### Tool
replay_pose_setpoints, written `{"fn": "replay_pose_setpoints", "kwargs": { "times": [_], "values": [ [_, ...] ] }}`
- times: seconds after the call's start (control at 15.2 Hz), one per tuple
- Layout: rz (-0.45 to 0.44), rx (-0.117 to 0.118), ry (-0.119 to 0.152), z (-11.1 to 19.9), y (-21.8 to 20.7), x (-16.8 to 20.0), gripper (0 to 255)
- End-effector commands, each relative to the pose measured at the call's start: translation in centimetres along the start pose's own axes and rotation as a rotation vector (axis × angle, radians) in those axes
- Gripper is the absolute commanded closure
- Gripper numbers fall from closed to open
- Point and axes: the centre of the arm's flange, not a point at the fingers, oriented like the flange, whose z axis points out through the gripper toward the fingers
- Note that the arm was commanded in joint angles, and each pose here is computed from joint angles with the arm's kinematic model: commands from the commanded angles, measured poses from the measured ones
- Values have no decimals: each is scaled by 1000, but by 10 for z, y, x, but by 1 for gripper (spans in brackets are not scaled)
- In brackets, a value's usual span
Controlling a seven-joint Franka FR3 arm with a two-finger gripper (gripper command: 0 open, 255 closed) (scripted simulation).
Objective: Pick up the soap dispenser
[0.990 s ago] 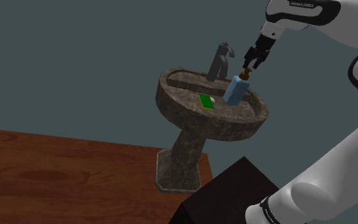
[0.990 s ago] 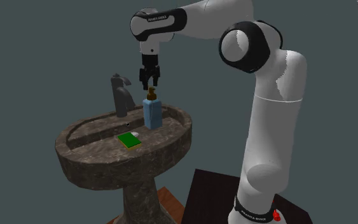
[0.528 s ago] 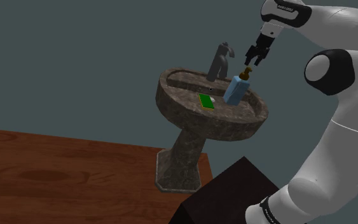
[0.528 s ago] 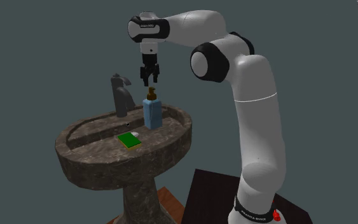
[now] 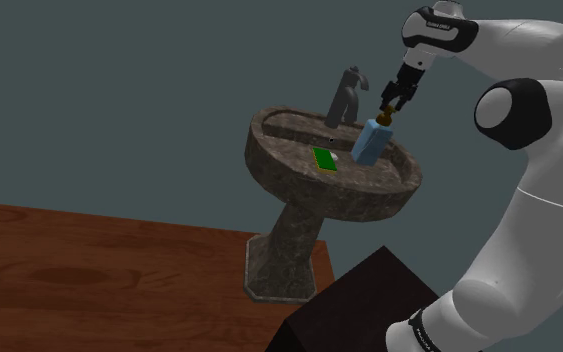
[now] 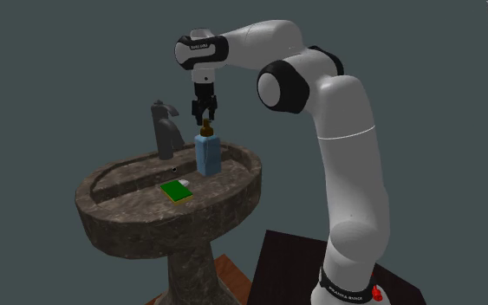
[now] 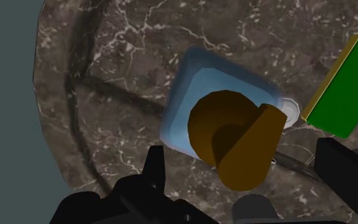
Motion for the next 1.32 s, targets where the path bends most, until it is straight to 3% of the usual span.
{"fn": "replay_pose_setpoints", "kwargs": {
  "times": [0.0, 0.07, 0.66, 1.25],
  "values": [
    [0, 0, 0, 6, -1, 0, 0],
    [0, 0, 0, 6, -1, -1, 255],
    [0, 0, 0, 6, -1, 0, 255],
    [0, 0, 0, -42, 0, 1, 255]
  ]
}}
